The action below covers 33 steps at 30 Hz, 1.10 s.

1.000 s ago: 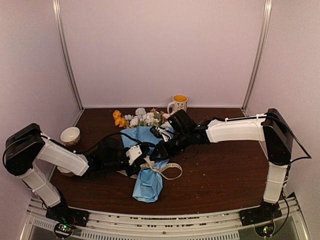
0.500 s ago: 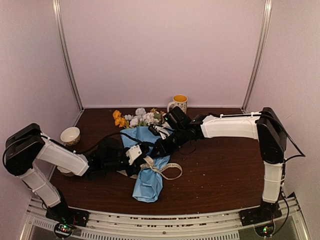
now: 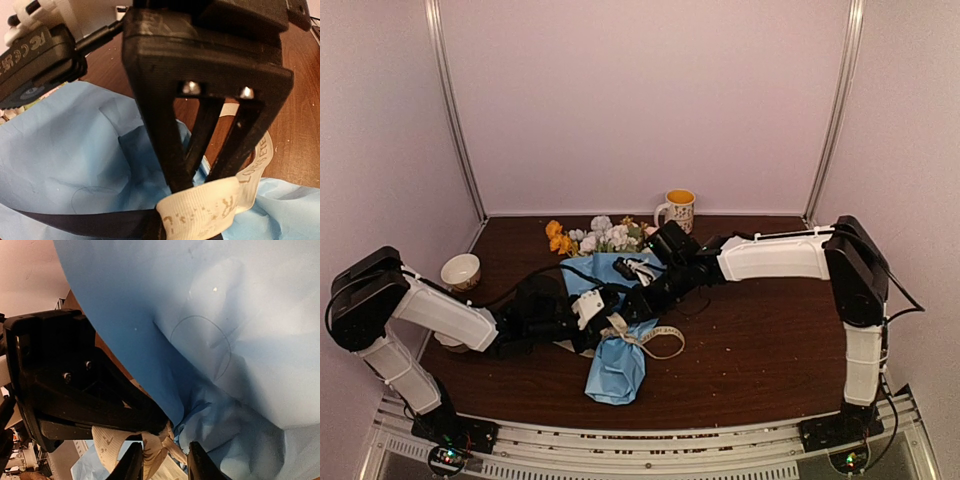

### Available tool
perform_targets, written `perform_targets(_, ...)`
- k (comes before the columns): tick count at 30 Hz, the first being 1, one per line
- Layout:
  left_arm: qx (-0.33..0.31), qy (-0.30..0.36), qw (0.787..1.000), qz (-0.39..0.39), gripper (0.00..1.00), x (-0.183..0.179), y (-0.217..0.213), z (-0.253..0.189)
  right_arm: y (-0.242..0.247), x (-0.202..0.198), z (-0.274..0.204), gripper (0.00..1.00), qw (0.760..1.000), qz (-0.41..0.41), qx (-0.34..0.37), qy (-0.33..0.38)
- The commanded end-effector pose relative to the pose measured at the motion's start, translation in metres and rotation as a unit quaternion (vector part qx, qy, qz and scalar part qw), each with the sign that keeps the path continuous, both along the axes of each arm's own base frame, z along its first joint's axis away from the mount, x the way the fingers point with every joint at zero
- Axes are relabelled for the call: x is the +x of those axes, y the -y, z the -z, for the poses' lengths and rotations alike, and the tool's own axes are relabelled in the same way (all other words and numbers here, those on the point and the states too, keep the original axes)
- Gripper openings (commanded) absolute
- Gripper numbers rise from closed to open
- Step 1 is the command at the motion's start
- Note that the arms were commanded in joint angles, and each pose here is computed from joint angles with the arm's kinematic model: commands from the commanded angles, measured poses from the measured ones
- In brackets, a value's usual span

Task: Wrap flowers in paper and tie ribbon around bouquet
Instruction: Cross the half-tied ribbon over the folded bouquet.

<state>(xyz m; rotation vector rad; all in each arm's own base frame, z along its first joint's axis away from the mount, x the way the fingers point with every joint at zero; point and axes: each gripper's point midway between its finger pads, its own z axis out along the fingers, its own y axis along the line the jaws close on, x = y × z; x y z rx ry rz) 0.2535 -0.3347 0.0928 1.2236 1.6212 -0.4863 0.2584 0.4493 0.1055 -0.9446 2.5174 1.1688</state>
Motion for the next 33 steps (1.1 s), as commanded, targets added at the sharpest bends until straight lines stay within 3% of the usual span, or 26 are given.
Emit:
perform_targets(1,-0.011,0.005,1.000,-0.009,0.00,0.009,0.005,-0.008,-0.008,-0.010,0.004,0.32,1.000,-0.022,0.011,-0.008)
perform_targets(5,-0.012,0.004,1.000,-0.010,0.00,0.009,0.005,-0.008,-0.007,-0.010,0.007,0.32,1.000,-0.020,0.006,-0.006)
perform_targets(11,-0.010,0.001,1.000,-0.009,0.00,0.009,0.005,-0.007,-0.008,-0.002,0.006,0.08,1.000,0.002,0.004,0.003)
perform_targets(14,-0.008,-0.001,1.000,-0.009,0.00,0.008,0.004,-0.007,-0.007,0.002,0.004,0.00,1.000,0.009,0.002,0.010)
perform_targets(17,-0.006,-0.001,1.000,-0.014,0.00,0.008,0.002,-0.007,-0.002,0.010,0.004,0.00,0.999,0.027,-0.008,0.019)
perform_targets(18,-0.005,-0.002,1.000,-0.016,0.02,0.008,0.002,-0.008,0.000,0.012,0.003,0.00,0.999,0.032,-0.010,0.021)
perform_targets(22,-0.012,-0.017,1.000,-0.021,0.29,0.005,-0.002,-0.023,0.009,0.018,0.001,0.00,0.998,0.051,-0.014,0.027)
perform_targets(24,-0.006,-0.028,0.999,-0.021,0.38,0.002,-0.004,-0.025,0.012,0.018,-0.002,0.00,0.998,0.056,-0.011,0.029)
perform_targets(29,0.052,-0.102,0.993,-0.011,0.53,-0.014,-0.012,-0.011,0.015,0.021,-0.006,0.00,0.997,0.067,-0.009,0.037)
perform_targets(33,0.099,-0.149,0.982,-0.063,0.57,-0.011,-0.028,0.000,0.016,0.021,-0.010,0.00,0.997,0.072,-0.005,0.038)
